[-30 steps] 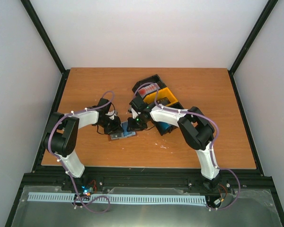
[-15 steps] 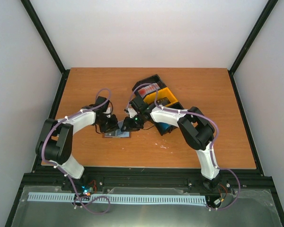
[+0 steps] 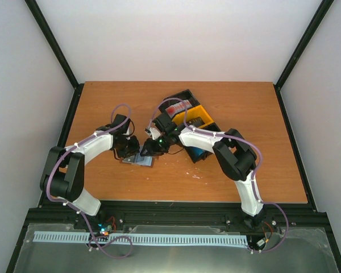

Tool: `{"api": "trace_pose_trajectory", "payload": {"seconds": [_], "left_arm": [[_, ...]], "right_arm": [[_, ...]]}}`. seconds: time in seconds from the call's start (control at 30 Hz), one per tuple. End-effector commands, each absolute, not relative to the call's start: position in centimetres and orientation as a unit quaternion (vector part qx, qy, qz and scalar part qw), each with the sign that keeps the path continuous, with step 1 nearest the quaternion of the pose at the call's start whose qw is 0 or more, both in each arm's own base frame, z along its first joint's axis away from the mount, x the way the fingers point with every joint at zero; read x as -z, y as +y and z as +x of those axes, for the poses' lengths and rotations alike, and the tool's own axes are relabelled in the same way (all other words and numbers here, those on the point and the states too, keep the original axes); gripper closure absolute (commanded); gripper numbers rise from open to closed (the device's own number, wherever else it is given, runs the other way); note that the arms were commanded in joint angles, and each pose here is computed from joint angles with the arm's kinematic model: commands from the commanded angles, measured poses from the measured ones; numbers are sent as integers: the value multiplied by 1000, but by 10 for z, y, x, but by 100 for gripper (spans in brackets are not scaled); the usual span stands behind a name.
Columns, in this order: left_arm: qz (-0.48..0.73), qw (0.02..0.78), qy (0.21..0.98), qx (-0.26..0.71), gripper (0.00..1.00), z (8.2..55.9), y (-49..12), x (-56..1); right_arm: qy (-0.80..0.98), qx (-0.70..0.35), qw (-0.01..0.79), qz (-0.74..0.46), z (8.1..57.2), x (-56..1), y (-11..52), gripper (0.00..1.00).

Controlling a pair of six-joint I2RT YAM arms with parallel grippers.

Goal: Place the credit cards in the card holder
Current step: Insert the credit card into the card holder.

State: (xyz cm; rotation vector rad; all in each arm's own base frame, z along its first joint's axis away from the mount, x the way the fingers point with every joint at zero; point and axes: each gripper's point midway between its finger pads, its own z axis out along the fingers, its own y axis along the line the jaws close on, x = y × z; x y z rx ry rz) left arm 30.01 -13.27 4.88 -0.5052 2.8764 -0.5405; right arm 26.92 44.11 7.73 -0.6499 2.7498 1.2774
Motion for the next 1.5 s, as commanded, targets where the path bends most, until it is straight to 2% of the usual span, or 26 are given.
{"api": "trace_pose_trajectory", "payload": {"seconds": [0.0,0.37,1.07,1.27,1.47], "left_arm": [[-179,96,966,161,80,302,-126,-53],[-213,144,961,102,75,318,-93,-76],[-251,152,949,118,70,321,-59,-81],[-249,146,950,119,60,319,-56,-76],[-229,118,954,152,38,316,-70,-58]], "right_arm": [[886,-414,28,-209,276,-77,450,66],[858,-460,34,-227,278,-92,475,63],[829,-499,14,-252,278,-78,516,55],[855,-466,13,-228,285,-59,511,54],[858,-448,88,-236,298,-112,499,54]]}}
